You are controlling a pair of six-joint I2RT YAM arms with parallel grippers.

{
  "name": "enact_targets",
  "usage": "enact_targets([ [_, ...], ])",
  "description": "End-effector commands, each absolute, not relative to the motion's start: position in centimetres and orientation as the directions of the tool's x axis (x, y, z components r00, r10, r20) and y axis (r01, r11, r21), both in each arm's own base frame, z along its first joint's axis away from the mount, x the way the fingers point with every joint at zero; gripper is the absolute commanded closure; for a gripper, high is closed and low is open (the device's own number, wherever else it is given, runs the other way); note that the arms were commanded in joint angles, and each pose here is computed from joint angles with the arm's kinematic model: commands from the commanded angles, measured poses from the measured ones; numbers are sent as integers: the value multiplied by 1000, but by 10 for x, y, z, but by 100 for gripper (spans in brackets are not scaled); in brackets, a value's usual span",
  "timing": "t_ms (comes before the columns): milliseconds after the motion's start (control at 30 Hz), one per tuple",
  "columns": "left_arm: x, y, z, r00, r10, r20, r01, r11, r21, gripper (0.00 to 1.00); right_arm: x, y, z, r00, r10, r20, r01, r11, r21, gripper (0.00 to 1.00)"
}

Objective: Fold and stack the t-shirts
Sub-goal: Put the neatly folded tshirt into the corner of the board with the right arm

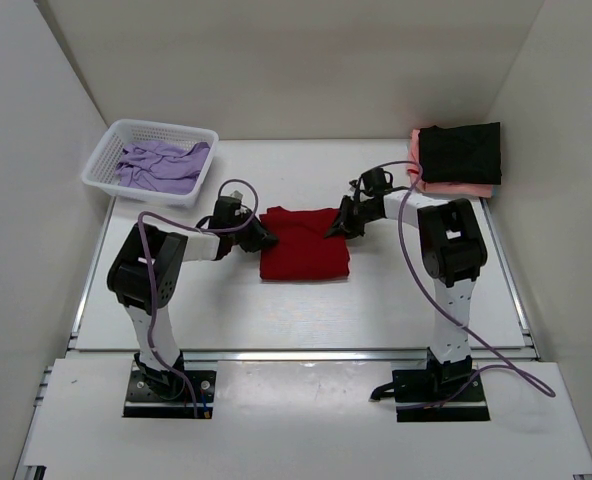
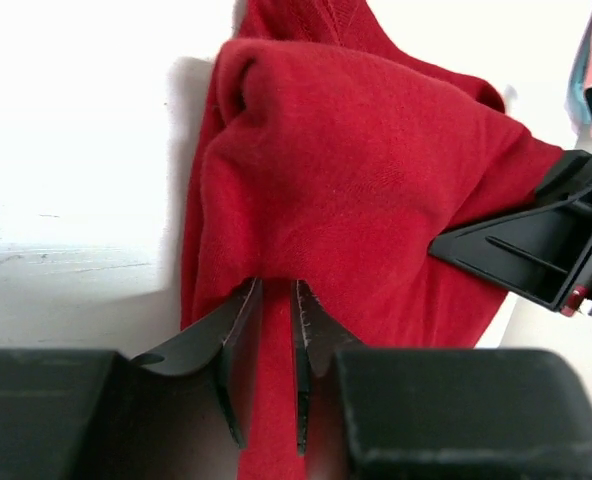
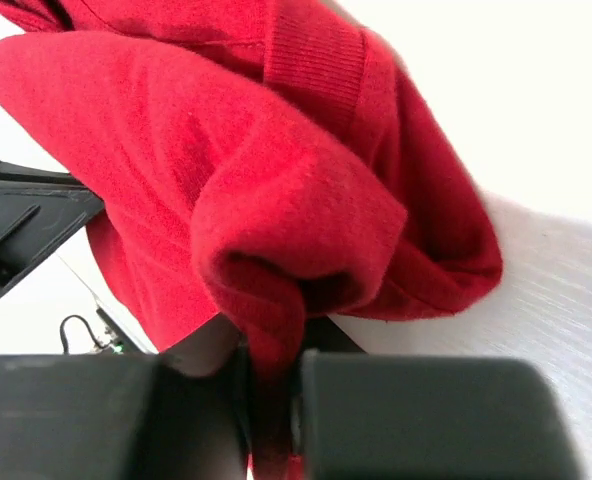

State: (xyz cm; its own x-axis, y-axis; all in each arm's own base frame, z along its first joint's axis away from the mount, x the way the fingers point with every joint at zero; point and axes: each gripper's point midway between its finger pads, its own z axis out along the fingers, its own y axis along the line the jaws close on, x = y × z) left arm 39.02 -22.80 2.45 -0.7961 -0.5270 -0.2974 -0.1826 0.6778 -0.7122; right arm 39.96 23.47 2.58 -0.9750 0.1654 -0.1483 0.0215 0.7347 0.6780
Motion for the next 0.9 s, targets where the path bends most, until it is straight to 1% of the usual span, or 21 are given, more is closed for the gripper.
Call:
enact_targets([
  [0, 390, -221, 31, -784, -545, -298, -174, 652, -738, 71, 406, 220, 22, -970, 186, -159, 26, 725, 689, 100],
  [67, 389, -221, 39, -779, -550, -300, -152, 630, -762, 68, 418, 209, 28, -966, 169, -196, -2, 754, 657, 100],
  [100, 393, -221, 51, -774, -547, -319, -116, 618, -777, 66, 423, 202, 31, -960, 132, -248, -53, 782, 621, 100],
  [133, 393, -216, 58, -769, -552, -322, -103, 604, -791, 65, 435, 188, 33, -950, 90, -300, -93, 834, 544, 100],
  [167, 389, -219, 62, -774, -548, -317, -85, 586, -806, 71, 445, 175, 42, -939, 80, -335, -95, 874, 477, 100],
  [200, 386, -218, 70, -763, -564, -315, -57, 544, -837, 90, 447, 163, 41, -933, 30, -359, -123, 910, 396, 100],
  [233, 391, -221, 100, -735, -596, -322, 21, 455, -890, 97, 457, 160, 49, -913, -6, -409, -166, 919, 357, 100],
  [267, 386, -223, 117, -717, -627, -305, 68, 372, -926, 100, 467, 148, 57, -889, -31, -457, -189, 933, 305, 100],
  [300, 379, -219, 116, -718, -633, -289, 71, 347, -935, 100, 474, 141, 62, -873, -38, -486, -193, 942, 274, 100],
  [333, 377, -221, 129, -720, -629, -294, 114, 310, -944, 100, 481, 130, 71, -857, -48, -513, -202, 947, 249, 99],
  [367, 374, -224, 128, -740, -599, -306, 129, 319, -939, 97, 491, 124, 74, -838, -64, -542, -211, 954, 212, 100],
  [400, 374, -226, 130, -757, -565, -327, 152, 334, -930, 92, 501, 115, 88, -811, -89, -579, -227, 959, 170, 100],
  [433, 375, -229, 136, -762, -545, -351, 180, 342, -922, 89, 506, 110, 91, -802, -99, -589, -227, 963, 147, 100],
  [500, 375, -233, 140, -761, -520, -389, 214, 365, -906, 89, 525, 90, 113, -760, -148, -633, -230, 972, 49, 100],
  [533, 374, -232, 142, -759, -529, -379, 210, 352, -912, 89, 529, 82, 113, -754, -180, -632, -244, 970, 16, 100],
  [567, 375, -231, 150, -752, -545, -371, 216, 329, -919, 89, 541, 77, 128, -718, -209, -664, -265, 964, -17, 100],
  [667, 374, -228, 149, -747, -556, -365, 211, 321, -923, 89, 569, 50, 145, -655, -289, -698, -285, 950, -125, 100],
  [767, 373, -232, 142, -766, -508, -395, 233, 353, -906, 89, 598, 19, 164, -608, -304, -733, -254, 950, -183, 100],
  [800, 371, -233, 139, -773, -497, -394, 234, 354, -905, 89, 606, 14, 181, -577, -323, -751, -256, 944, -209, 99],
  [833, 369, -228, 131, -775, -508, -377, 208, 359, -910, 89, 611, 3, 177, -585, -312, -748, -244, 948, -205, 100],
  [867, 367, -227, 131, -772, -509, -380, 212, 357, -910, 89, 620, -3, 186, -565, -311, -764, -230, 949, -217, 100],
])
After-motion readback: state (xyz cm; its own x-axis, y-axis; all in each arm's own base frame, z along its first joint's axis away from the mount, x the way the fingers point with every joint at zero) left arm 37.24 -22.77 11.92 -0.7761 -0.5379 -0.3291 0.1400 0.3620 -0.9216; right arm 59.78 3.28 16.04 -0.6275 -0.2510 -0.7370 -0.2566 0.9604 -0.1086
